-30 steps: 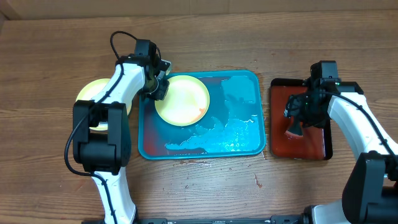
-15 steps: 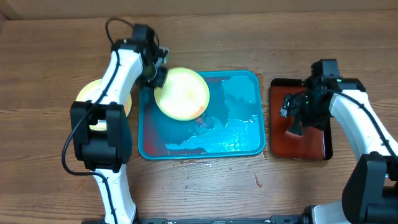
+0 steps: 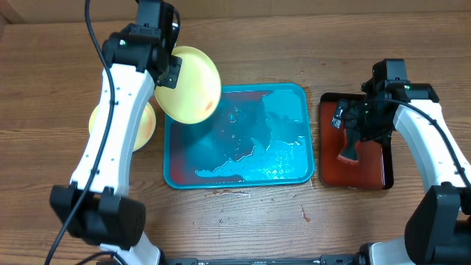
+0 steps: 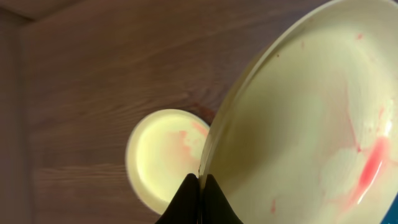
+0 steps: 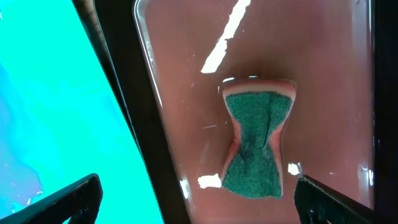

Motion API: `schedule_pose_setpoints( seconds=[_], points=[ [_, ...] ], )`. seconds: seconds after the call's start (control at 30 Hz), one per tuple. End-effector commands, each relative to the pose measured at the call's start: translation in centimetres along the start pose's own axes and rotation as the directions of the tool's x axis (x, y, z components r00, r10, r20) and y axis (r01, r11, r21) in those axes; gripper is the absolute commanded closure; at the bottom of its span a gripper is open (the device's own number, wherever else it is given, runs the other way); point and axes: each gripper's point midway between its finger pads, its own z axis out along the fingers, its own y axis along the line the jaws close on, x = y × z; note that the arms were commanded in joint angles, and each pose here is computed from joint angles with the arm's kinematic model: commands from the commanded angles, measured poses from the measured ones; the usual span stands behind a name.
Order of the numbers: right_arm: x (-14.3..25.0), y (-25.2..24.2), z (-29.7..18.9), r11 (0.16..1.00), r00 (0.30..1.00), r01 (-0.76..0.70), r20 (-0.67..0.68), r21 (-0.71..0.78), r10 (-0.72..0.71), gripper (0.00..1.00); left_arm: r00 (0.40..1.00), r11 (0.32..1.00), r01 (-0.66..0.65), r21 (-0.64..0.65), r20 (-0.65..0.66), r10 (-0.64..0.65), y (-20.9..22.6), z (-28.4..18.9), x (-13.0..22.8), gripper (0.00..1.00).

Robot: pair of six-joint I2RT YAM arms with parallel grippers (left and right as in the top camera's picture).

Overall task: Clean dirty plates on tray and stack at the side
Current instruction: 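Lift the yellow plate with left gripper and carry it onto the stack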

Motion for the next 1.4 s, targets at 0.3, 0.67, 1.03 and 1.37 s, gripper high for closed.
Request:
schedule_pose_setpoints(
  seconds=[0.3, 0.67, 1.03, 1.37],
  points=[
    [-0.8, 0.4, -0.6, 1.000, 1.000, 0.006, 0.023, -0.016, -0.006, 0.00, 0.961, 0.794, 0.187, -0.578, 0.274, -0.027, -1.7, -8.1, 0.1, 0.96],
    [-0.8, 0.4, -0.6, 1.000, 1.000, 0.006, 0.024, -0.015, -0.006, 0.00, 0.919, 0.714, 0.105, -0.692, 0.343, 0.197, -7.1, -9.2, 1.3, 0.96],
    [-0.8, 0.4, -0.6, 1.000, 1.000, 0.007, 0.023, -0.015, -0.006, 0.00, 0.926, 0.746, 0.117, -0.656, 0.343, 0.156, -7.2, -8.4, 1.5, 0.96],
    [-0.7, 0.4, -0.6, 1.000, 1.000, 0.014, 0.023, -0.015, -0.014, 0.00, 0.977, 0.951, 0.205, -0.232, -0.003, -0.211, -3.1, 1.4, 5.2, 0.96]
  ],
)
